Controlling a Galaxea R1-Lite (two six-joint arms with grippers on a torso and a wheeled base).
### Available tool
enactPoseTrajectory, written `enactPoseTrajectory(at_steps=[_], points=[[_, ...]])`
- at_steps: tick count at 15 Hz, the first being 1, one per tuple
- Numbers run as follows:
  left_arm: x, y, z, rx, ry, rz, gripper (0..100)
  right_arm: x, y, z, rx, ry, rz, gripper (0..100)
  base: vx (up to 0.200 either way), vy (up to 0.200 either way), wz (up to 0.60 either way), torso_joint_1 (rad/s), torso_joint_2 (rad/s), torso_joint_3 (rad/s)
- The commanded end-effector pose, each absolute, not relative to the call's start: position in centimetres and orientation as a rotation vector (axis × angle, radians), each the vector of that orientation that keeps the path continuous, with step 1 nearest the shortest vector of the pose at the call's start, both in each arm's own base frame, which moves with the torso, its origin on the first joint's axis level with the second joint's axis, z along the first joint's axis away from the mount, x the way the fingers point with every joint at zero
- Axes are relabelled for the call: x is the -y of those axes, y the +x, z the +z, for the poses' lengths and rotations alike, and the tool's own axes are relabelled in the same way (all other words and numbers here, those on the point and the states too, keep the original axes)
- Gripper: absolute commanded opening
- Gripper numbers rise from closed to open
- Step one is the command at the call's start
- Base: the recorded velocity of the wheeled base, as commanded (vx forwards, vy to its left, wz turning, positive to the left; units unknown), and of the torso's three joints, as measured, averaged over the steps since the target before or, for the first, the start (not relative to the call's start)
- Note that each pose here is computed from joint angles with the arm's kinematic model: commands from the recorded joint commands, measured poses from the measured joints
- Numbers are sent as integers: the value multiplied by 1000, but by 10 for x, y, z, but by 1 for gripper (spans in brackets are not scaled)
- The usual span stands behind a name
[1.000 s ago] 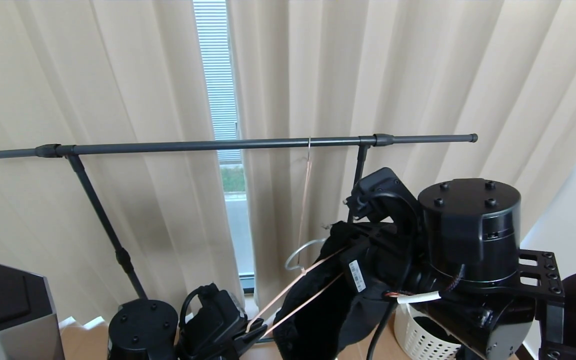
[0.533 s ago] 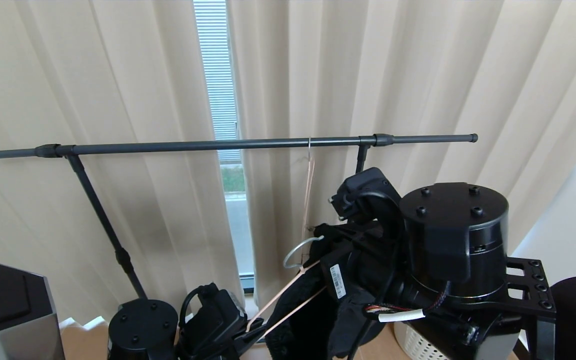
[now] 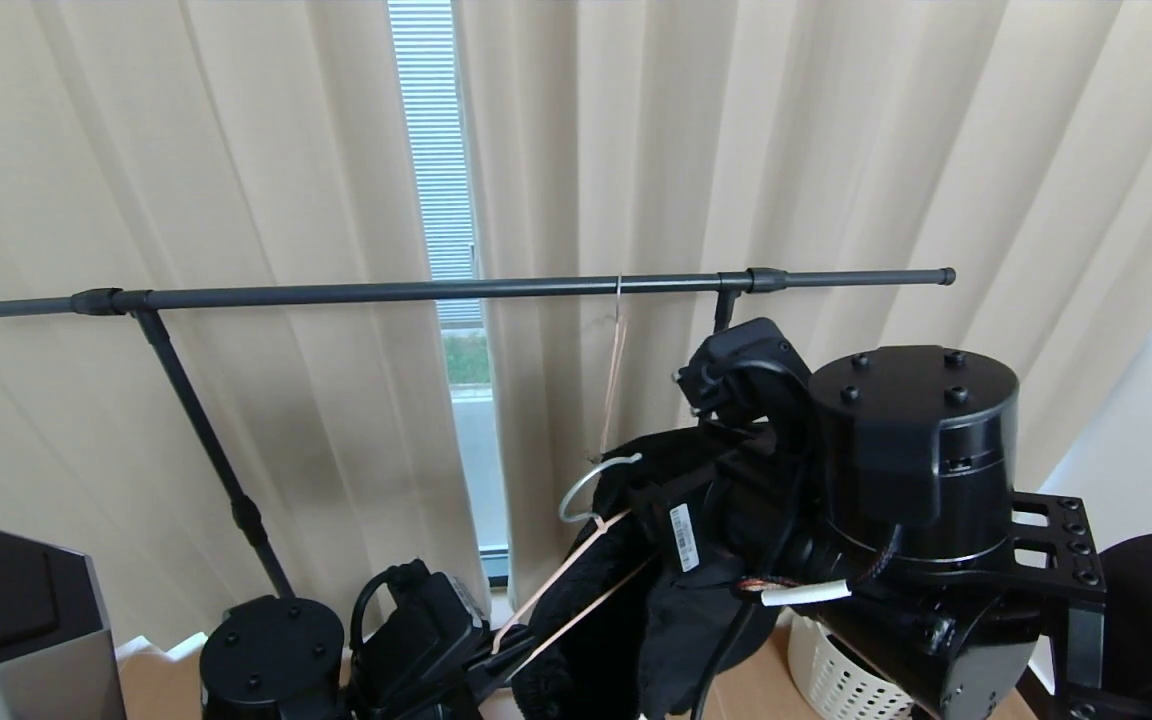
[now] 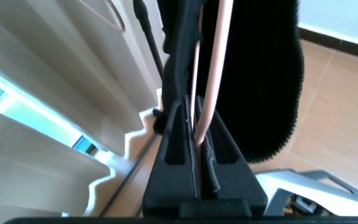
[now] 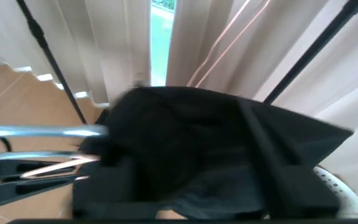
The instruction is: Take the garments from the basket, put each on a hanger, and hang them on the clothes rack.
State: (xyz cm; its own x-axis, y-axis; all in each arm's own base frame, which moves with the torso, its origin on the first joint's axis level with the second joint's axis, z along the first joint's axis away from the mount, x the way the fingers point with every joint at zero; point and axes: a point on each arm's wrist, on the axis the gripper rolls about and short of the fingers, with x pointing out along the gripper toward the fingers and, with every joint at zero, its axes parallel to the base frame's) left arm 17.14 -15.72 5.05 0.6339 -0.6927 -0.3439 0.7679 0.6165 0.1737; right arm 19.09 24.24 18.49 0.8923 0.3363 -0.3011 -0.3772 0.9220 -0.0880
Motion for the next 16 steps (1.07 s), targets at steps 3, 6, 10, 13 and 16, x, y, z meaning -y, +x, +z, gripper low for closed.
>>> enactPoseTrajectory(at_steps=[3, 6, 10, 13, 16], points=[[156, 170, 50, -260, 325, -852, 0, -231, 203, 196, -259, -114, 321, 100, 0, 0, 0, 0, 0, 0], [158, 168, 50, -256, 322, -862, 0, -235, 204, 190, -274, -122, 324, 100, 0, 0, 0, 0, 0, 0], [158, 169, 51, -243, 316, -859, 0, -242, 199, 185, -287, -136, 352, 100, 0, 0, 0, 0, 0, 0], [157, 172, 52, -236, 311, -848, 0, -243, 199, 182, -293, -143, 351, 100, 0, 0, 0, 0, 0, 0], [156, 173, 52, -237, 310, -840, 0, -243, 199, 183, -291, -141, 350, 100, 0, 0, 0, 0, 0, 0]])
